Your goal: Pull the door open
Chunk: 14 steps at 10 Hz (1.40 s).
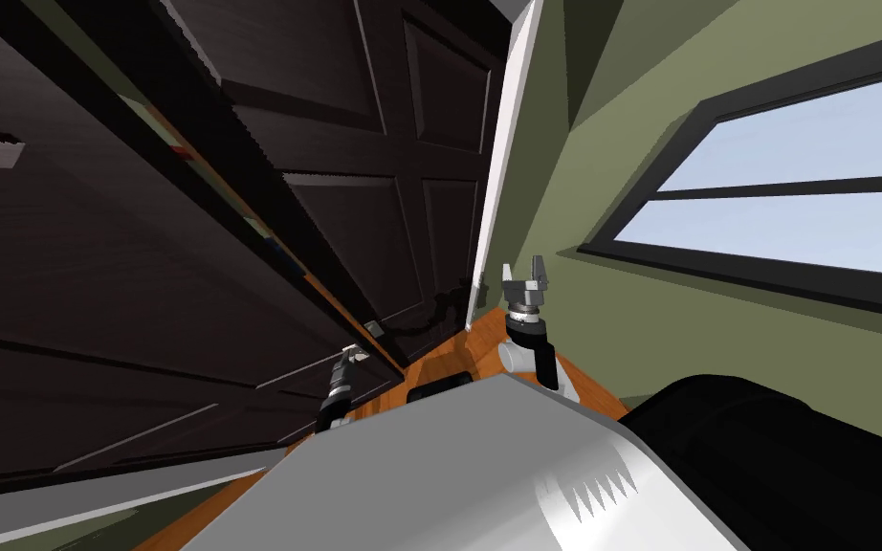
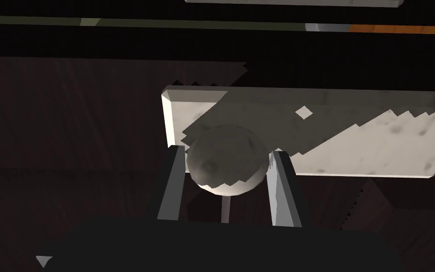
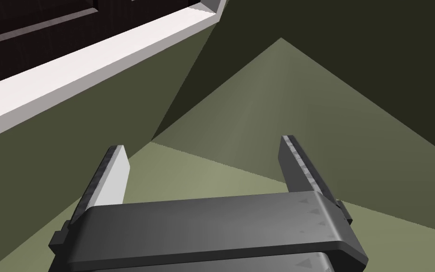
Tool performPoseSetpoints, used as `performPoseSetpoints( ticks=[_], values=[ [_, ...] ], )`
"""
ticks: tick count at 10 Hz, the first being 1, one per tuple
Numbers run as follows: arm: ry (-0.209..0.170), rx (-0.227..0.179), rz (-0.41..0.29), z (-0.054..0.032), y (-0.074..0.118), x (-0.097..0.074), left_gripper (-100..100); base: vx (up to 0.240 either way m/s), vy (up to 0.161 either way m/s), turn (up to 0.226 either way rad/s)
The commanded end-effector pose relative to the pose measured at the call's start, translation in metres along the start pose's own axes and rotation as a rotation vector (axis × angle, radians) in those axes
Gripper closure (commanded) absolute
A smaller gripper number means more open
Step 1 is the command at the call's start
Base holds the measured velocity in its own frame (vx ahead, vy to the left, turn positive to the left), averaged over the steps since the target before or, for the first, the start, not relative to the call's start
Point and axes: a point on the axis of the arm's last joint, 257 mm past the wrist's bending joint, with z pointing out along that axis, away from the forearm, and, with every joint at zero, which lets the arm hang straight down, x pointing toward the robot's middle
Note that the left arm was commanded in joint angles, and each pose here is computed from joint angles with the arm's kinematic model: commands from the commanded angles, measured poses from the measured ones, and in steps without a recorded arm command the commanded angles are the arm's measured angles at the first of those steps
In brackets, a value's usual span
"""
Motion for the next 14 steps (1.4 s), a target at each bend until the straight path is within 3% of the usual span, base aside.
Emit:
performPoseSetpoints(
  ticks=[1,4,5,11,14],
  values=[
    [-0.020,-0.025,0.008,-0.0078,0.010,-0.014,100,-0.121,0.000,0.015],
    [-0.027,-0.049,0.019,-0.0204,0.018,-0.026,100,-0.188,0.022,0.075],
    [0.004,-0.028,0.011,-0.0148,0.012,-0.014,-100,-0.241,0.018,-0.055],
    [0.105,0.005,-0.008,-0.0136,-0.002,0.013,-100,-0.188,-0.023,-0.074],
    [0.083,0.006,-0.006,-0.0084,-0.001,0.011,-100,0.080,0.022,-0.046]
  ],
)
